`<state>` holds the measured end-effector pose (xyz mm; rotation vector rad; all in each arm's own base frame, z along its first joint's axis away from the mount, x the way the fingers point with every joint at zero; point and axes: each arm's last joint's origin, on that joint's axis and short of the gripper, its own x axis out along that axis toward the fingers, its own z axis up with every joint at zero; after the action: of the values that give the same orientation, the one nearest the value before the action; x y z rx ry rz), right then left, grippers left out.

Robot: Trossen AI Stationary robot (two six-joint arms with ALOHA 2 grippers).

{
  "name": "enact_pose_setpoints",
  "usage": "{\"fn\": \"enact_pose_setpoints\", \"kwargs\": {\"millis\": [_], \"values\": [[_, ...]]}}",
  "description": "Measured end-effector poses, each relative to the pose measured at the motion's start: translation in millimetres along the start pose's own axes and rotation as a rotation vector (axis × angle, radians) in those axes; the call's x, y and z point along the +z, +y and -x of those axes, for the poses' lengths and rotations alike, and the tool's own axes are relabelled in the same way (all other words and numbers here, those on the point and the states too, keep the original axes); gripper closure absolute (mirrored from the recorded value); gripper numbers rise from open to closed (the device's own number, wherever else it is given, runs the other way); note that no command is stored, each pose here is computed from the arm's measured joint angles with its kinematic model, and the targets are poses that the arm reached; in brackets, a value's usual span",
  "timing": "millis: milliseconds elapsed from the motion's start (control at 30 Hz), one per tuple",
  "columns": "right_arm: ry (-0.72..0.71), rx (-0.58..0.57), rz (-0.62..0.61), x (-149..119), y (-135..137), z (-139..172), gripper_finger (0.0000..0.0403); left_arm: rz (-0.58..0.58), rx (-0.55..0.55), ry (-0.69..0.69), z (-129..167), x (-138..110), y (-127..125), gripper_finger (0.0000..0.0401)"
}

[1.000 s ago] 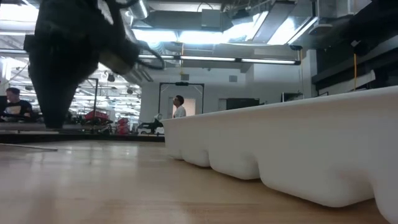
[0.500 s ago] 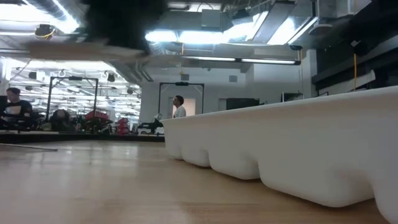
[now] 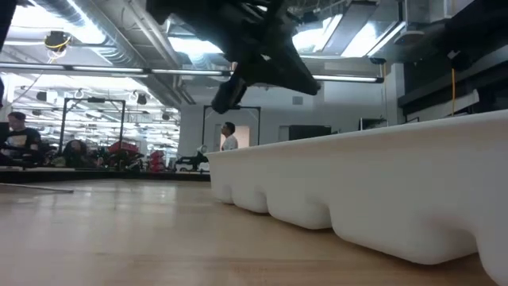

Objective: Sort silverware
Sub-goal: Put the silver table knife into the silverware tray

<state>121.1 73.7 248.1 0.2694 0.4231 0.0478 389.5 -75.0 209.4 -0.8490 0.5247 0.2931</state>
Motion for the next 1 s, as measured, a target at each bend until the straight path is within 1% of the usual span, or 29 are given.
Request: {"fn": "enact_pose_setpoints", "kwargs": {"millis": [100, 167, 267, 333, 467, 567, 633, 733, 800, 900, 1000], "values": [[-0.001, 0.000, 0.000, 0, 0, 0, 0.0279, 0.025, -0.021, 0.011, -1, 4, 1, 0.0400], [0.000, 0.000, 0.000, 0, 0, 0, 0.0279, 0.002, -0.056, 0.038, 0, 2, -2, 0.0399], [-0.001, 0.001, -0.001, 0, 0, 0, 0.0279, -0.039, -0.148, 0.060, 2, -4, -13, 0.0392], [0.000, 0.001, -0.011, 0, 0, 0, 0.0279, -0.062, -0.173, 0.073, 4, -11, -18, 0.0385], [0.016, -0.006, -0.091, -2, 1, -3, 0.0279, -0.126, -0.178, 0.117, 7, -28, -24, 0.0359], [0.024, -0.011, -0.182, -2, 3, -6, 0.0279, -0.122, -0.173, 0.161, 10, -39, -27, 0.0331], [0.035, -0.007, -0.241, -3, 4, -10, 0.0279, -0.121, -0.190, 0.189, 12, -45, -30, 0.0311], [0.024, 0.040, -0.331, -1, 11, -17, 0.0279, -0.119, -0.212, 0.205, 14, -50, -34, 0.0288], [0.007, 0.088, -0.368, 2, 19, -25, 0.0279, -0.107, -0.218, 0.226, 15, -52, -35, 0.0282], [-0.024, 0.152, -0.397, 4, 30, -40, 0.0279, -0.042, -0.234, 0.272, 18, -49, -36, 0.0283], [-0.042, 0.169, -0.418, 1, 39, -57, 0.0279, -0.047, -0.231, 0.299, 26, -45, -36, 0.0294]]}}
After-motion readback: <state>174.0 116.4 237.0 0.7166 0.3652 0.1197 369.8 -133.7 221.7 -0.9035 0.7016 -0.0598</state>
